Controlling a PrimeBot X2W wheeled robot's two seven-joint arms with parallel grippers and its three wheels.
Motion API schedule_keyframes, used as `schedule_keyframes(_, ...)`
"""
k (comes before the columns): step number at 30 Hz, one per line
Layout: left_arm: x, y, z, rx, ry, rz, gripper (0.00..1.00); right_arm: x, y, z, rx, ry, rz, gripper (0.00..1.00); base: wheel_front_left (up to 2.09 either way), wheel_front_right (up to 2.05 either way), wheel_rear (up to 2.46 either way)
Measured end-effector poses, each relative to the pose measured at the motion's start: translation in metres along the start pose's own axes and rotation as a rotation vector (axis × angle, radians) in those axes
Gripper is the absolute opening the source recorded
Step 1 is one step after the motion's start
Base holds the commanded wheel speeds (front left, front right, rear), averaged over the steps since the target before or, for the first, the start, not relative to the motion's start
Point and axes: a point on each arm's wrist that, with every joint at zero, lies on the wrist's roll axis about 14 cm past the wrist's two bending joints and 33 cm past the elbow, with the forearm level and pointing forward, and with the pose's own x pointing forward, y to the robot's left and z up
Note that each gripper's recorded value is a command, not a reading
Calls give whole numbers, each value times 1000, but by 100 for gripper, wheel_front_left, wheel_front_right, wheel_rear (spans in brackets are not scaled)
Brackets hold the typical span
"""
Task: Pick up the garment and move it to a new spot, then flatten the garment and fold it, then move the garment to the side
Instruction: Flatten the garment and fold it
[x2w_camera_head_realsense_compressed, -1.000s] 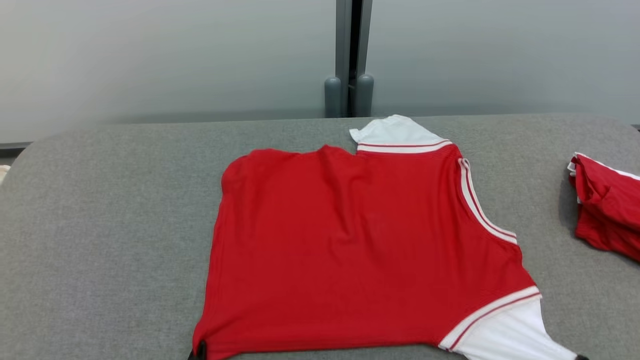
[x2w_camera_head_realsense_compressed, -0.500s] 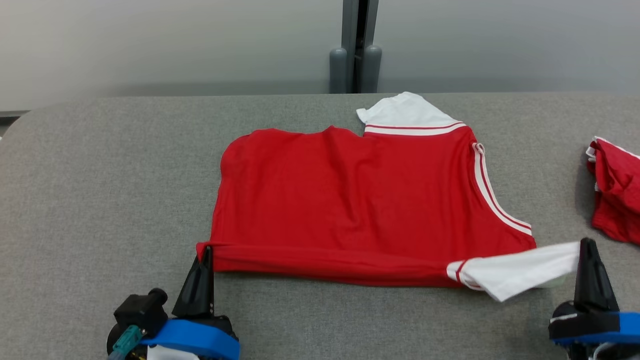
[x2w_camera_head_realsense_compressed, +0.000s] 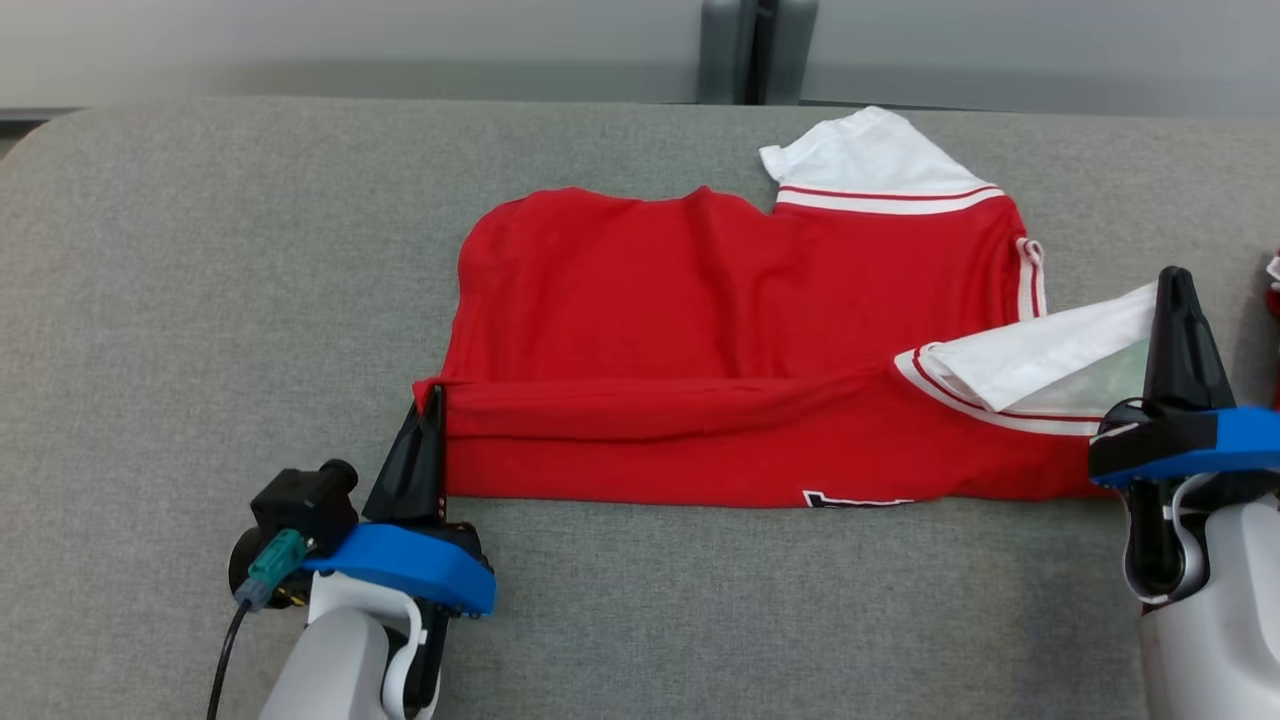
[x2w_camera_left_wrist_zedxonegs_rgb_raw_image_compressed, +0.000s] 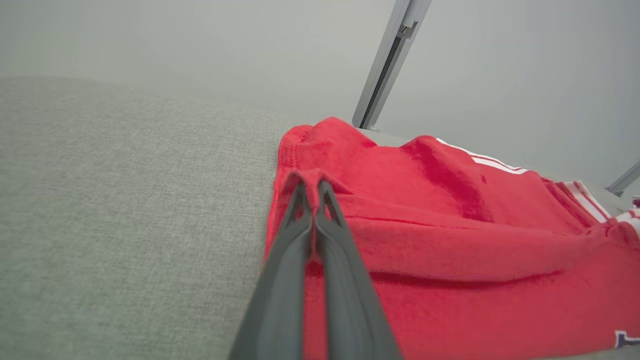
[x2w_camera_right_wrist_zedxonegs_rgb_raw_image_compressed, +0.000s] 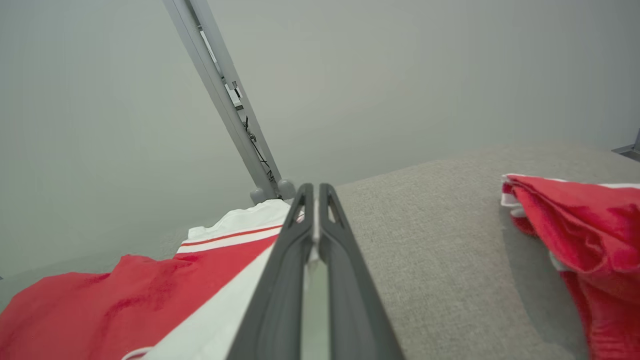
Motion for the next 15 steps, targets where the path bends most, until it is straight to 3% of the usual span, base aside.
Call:
schedule_keyframes(1, 2, 2, 0, 2, 2, 4, 0, 3, 1, -3, -8, 8, 2, 0, 0, 0, 0)
schedule_keyframes(2, 3, 4, -1, 3, 6, 9, 8, 6, 1, -4, -9, 12, -1, 0, 0, 0, 0)
schedule_keyframes(3, 3, 7, -2, 4, 9, 17, 53, 8, 0, -5, -14, 13, -4, 32, 0, 0, 0)
schedule_keyframes(4, 3, 10, -1, 11, 8, 23, 100, 9, 0, -6, -30, 16, -2, 100, 0, 0, 0)
schedule_keyframes(10, -4, 33, 22, 49, -63, 93, 100, 6, 6, 11, -107, -34, 24, 100, 0, 0, 0)
schedule_keyframes(15, -36, 37, 8, 32, -33, 124, 100, -31, 5, -5, -184, 21, 44, 100, 0, 0, 0)
